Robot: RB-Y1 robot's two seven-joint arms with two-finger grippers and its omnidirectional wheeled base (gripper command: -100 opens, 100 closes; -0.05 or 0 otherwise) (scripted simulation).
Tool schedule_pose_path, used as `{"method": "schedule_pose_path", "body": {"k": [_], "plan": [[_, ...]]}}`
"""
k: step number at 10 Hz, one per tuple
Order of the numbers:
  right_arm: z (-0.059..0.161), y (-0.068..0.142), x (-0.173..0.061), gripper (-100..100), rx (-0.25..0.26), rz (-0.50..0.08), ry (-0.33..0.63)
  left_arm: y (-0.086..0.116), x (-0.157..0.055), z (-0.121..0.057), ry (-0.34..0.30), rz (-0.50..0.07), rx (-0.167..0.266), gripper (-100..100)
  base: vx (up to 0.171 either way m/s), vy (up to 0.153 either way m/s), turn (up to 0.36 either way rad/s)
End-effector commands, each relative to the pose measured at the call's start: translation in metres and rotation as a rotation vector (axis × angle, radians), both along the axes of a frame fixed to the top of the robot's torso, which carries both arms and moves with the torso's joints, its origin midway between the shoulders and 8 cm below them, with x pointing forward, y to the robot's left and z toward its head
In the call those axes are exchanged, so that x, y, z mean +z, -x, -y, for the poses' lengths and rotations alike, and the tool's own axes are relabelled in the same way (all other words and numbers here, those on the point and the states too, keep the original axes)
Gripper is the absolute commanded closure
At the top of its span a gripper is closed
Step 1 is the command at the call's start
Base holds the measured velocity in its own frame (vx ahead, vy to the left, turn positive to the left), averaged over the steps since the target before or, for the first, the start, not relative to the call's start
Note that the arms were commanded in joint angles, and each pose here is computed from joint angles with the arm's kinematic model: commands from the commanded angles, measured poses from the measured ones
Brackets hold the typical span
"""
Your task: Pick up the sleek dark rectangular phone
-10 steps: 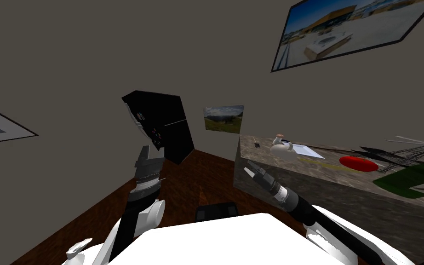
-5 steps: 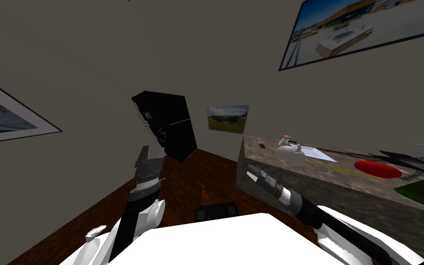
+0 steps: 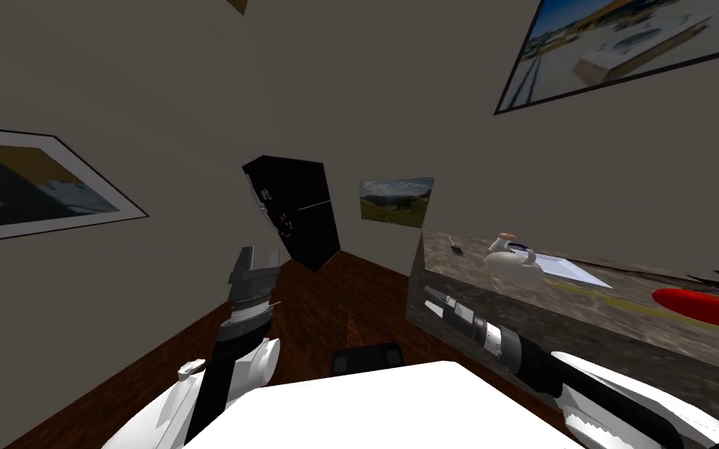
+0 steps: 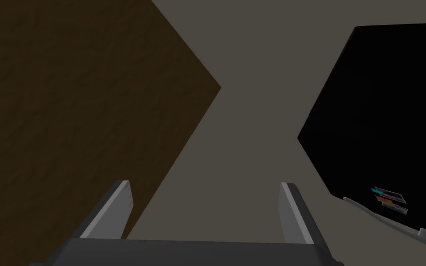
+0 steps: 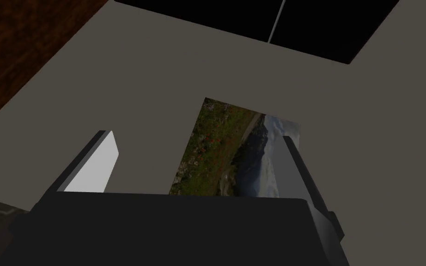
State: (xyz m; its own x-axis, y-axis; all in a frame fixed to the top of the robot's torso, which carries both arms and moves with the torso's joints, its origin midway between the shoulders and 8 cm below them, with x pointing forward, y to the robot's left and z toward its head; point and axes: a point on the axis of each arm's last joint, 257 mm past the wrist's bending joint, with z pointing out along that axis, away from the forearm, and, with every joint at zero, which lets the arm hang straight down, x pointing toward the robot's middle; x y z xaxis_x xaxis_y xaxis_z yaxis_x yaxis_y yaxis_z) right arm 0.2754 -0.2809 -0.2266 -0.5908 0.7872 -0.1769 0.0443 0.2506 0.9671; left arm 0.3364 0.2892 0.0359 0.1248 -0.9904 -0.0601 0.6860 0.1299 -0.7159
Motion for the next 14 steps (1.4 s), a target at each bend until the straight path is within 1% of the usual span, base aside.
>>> {"method": "schedule_pose_path", "body": {"k": [1,3,4,5,6,7,8,9,10,11,12,13,14], "plan": [[0.014,0.012,-0.021,-100,-0.006,-0.071,0.029,0.000,0.000,0.000,0.000,0.000,0.000,0,0.006,0.048,0.212],[0.017,0.013,-0.021,-100,0.024,-0.082,0.065,0.000,0.000,0.000,0.000,0.000,0.000,0,0.015,0.030,0.046],[0.031,0.023,-0.038,-100,0.011,-0.142,0.088,0.000,0.000,0.000,0.000,0.000,0.000,0,0.025,0.036,0.182],[0.034,0.024,-0.038,-100,0.031,-0.149,0.115,0.000,0.000,0.000,0.000,0.000,0.000,0,0.025,0.028,0.132],[0.049,0.035,-0.054,-100,0.012,-0.207,0.137,0.000,0.000,0.000,0.000,0.000,0.000,0,0.038,0.027,0.222],[0.053,0.035,-0.053,-100,0.030,-0.213,0.162,0.000,0.000,0.000,0.000,0.000,0.000,0,0.037,0.014,0.100],[0.070,0.047,-0.068,-100,0.013,-0.272,0.193,0.000,0.000,0.000,0.000,0.000,0.000,0,0.044,0.019,0.191],[0.074,0.047,-0.067,-100,0.032,-0.278,0.220,0.000,0.000,0.000,0.000,0.000,0.000,0,0.036,0.002,0.099],[0.094,0.060,-0.080,-100,0.015,-0.336,0.256,0.000,0.000,0.000,0.000,0.000,0.000,0,0.051,-0.003,0.153],[0.098,0.059,-0.078,-100,0.030,-0.341,0.280,0.000,0.000,0.000,0.000,0.000,0.000,0,0.050,-0.010,0.092],[0.118,0.073,-0.090,-100,0.011,-0.397,0.317,0.000,0.000,0.000,0.000,0.000,0.000,0,0.065,-0.021,0.222],[0.123,0.072,-0.087,-100,0.027,-0.402,0.343,0.000,0.000,0.000,0.000,0.000,0.000,0,0.053,-0.023,0.081],[0.146,0.085,-0.096,-100,0.010,-0.455,0.391,0.000,0.000,0.000,0.000,0.000,0.000,0,0.062,-0.021,0.144]]}}
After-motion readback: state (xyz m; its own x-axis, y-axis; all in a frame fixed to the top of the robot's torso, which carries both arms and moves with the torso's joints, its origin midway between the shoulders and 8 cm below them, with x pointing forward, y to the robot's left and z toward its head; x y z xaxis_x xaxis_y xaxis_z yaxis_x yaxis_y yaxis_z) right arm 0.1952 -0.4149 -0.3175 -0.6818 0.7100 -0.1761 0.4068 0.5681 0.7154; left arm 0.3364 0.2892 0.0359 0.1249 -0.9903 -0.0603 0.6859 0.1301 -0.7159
